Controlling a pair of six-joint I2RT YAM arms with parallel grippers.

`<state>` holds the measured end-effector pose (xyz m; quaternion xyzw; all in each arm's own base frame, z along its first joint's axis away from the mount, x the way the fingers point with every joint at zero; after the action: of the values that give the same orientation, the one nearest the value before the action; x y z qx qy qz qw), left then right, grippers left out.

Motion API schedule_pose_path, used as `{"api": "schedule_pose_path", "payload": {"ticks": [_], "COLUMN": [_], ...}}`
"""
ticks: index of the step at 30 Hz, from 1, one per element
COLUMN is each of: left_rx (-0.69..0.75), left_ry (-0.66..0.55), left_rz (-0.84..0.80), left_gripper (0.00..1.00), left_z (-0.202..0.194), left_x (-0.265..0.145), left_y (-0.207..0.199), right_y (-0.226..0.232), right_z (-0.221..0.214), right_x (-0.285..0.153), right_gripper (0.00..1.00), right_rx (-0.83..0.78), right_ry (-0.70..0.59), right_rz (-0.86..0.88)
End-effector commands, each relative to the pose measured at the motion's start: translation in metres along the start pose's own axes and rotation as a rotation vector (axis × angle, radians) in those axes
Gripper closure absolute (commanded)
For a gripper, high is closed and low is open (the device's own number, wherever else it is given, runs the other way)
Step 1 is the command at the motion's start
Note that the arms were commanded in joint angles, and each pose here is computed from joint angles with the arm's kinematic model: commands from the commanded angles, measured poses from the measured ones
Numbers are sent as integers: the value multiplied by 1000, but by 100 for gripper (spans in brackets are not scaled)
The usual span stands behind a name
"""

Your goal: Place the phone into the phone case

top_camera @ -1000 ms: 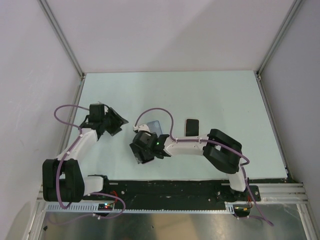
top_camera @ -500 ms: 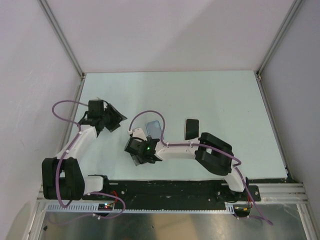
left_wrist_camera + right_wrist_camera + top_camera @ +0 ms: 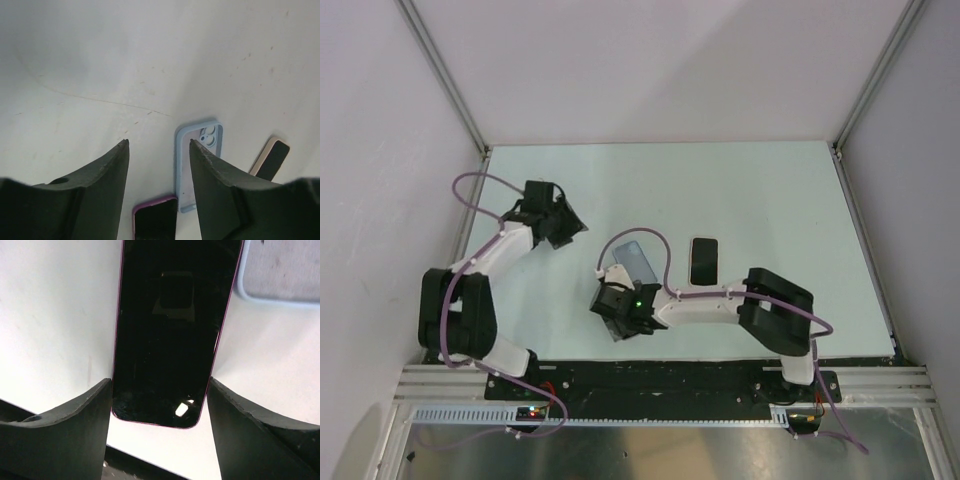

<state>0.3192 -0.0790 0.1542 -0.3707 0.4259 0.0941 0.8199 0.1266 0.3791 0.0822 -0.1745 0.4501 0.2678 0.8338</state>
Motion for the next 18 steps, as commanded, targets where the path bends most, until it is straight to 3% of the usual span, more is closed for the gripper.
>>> {"api": "schedule_pose_path", "payload": {"ticks": [1,18], "left_rx": [111,361], "left_ry": [0,158], "left_rz": [14,82], "left_gripper": [45,49], "left_z": [-5,-65], "left_x": [16,78], "left_y": [-23,-59], "right_y": [-18,-57], "right_z": [1,-22], "right_x": [-35,-68], "right_gripper": [68,68], "right_rx": [22,105], "right_ry": [-25,-42], "right_rz": [20,70]}}
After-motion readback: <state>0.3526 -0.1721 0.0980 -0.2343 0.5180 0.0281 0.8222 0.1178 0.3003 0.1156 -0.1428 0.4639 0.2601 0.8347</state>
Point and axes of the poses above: each gripper's point midway between its finger pads, its own x axis out along the fingers, its own y axis along the line the jaws close on, z = x × y, the point moved 7 cm from there along -x, back along the fingers, and after that the axes turned 7 degrees about -x, right-handed, at the moved point
